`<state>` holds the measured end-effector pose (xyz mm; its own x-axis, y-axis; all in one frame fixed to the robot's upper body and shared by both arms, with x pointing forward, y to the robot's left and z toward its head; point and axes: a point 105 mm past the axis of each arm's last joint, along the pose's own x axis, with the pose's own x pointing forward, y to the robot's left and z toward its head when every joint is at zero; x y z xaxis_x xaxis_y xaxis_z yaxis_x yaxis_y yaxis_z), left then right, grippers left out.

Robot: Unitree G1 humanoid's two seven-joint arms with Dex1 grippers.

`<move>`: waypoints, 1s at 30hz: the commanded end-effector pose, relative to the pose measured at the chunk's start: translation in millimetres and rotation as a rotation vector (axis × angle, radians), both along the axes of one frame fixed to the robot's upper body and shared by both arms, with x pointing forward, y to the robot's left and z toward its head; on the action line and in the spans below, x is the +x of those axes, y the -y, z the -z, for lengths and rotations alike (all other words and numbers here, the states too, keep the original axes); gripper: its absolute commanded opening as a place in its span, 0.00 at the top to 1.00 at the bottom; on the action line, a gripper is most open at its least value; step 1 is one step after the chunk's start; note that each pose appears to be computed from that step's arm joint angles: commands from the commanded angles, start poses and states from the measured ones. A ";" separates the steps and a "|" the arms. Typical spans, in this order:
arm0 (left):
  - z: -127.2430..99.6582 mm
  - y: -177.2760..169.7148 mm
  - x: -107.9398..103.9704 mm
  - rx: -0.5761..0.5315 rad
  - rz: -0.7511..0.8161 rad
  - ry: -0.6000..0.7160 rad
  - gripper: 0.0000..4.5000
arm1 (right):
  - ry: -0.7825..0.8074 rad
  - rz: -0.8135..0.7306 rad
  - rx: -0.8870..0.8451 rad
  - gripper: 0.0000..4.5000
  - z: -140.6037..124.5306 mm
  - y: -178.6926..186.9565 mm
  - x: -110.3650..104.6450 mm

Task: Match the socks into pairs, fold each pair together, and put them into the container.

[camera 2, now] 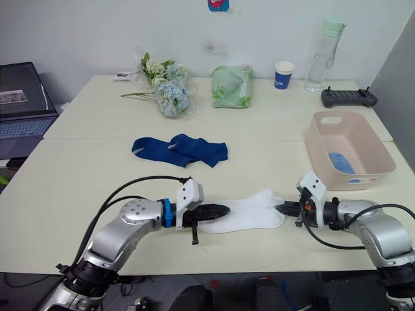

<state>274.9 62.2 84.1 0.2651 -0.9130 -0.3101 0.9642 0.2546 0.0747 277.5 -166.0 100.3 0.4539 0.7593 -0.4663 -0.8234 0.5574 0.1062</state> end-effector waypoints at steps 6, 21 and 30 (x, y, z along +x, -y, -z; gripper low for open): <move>39.2 1.3 3.6 0.077 -0.050 -0.039 1.00 | 0.011 -0.083 0.167 1.00 -40.8 -19.8 -8.2; 26.5 -14.9 2.5 0.067 -0.097 -0.043 1.00 | -0.150 -0.357 0.437 1.00 -61.5 -125.8 -18.3; -55.6 -74.1 -15.7 0.088 -0.203 0.005 1.00 | -0.133 -0.475 0.351 1.00 -40.8 -150.4 -15.1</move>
<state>262.9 134.2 112.2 0.4217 -0.7976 -0.4312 0.8968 0.4371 0.0684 264.5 -23.6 137.7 0.0263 0.9816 -0.1893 -0.9193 0.0981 0.3810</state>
